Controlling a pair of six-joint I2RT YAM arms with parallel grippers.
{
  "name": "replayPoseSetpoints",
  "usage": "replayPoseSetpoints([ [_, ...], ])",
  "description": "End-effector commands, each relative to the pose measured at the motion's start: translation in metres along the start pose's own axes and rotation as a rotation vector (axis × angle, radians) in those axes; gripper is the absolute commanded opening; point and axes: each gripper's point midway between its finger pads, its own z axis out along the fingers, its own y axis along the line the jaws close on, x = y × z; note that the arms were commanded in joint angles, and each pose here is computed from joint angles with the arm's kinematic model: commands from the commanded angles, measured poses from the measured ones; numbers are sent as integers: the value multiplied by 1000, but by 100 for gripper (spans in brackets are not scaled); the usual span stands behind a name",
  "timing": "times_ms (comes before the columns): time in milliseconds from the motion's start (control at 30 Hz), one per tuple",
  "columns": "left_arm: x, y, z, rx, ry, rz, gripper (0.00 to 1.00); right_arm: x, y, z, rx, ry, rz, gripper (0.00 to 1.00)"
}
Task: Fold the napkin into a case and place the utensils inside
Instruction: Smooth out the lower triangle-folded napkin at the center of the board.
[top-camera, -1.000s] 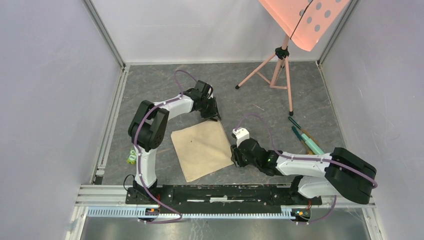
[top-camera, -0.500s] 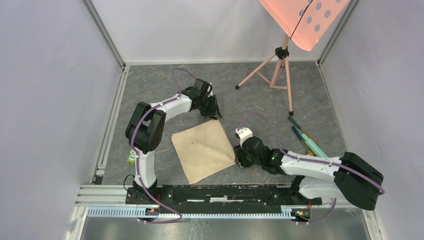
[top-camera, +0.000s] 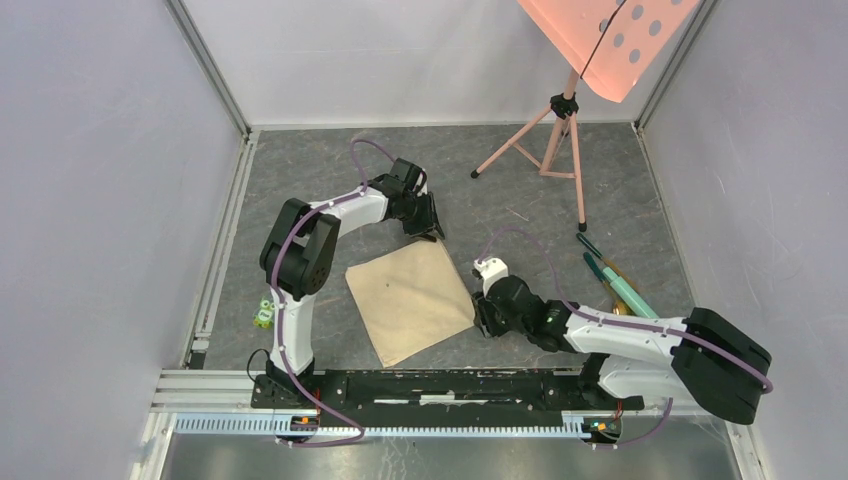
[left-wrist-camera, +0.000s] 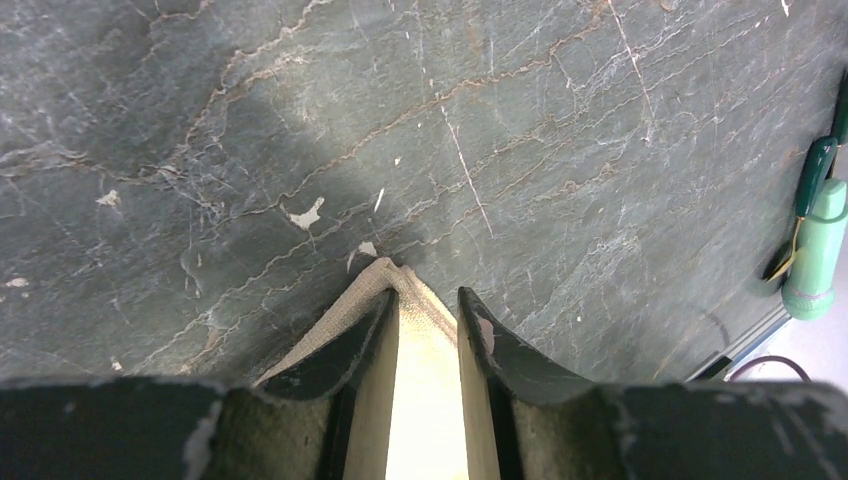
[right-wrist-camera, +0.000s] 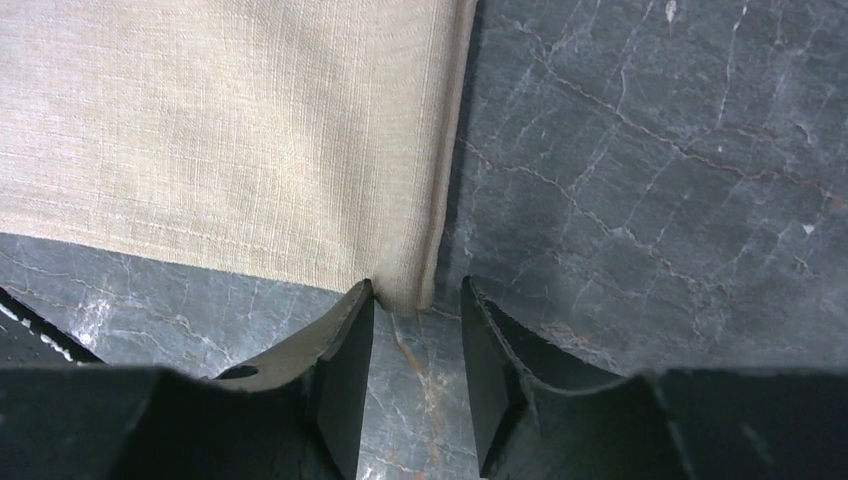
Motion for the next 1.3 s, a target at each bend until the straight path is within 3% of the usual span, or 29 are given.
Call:
replayPoseSetpoints([
  [0, -12, -2, -2, -3, -34, 20, 36, 9, -7, -8, 21, 41, -17, 46],
  [167, -18, -30, -32, 80, -60, 37, 41, -47, 13, -15, -37, -58, -7, 55],
  [333, -24, -43, -54, 104, -97, 53, 45, -62, 11, -7, -31, -68, -8, 55],
  [667, -18, -39, -96, 120, -144, 50, 52, -12, -11, 5, 31, 36, -28, 39],
  [900, 6, -17, -151, 64, -221, 83, 55, 4, -69, -9, 363, 102, -33, 35],
  [1100, 40, 7, -176, 6, -261, 92, 58, -35, -74, -14, 435, 47, -100, 44],
  [1267, 73, 22, -157, 47, -210, 39, 60, -75, -65, -22, 418, 2, -172, 56],
])
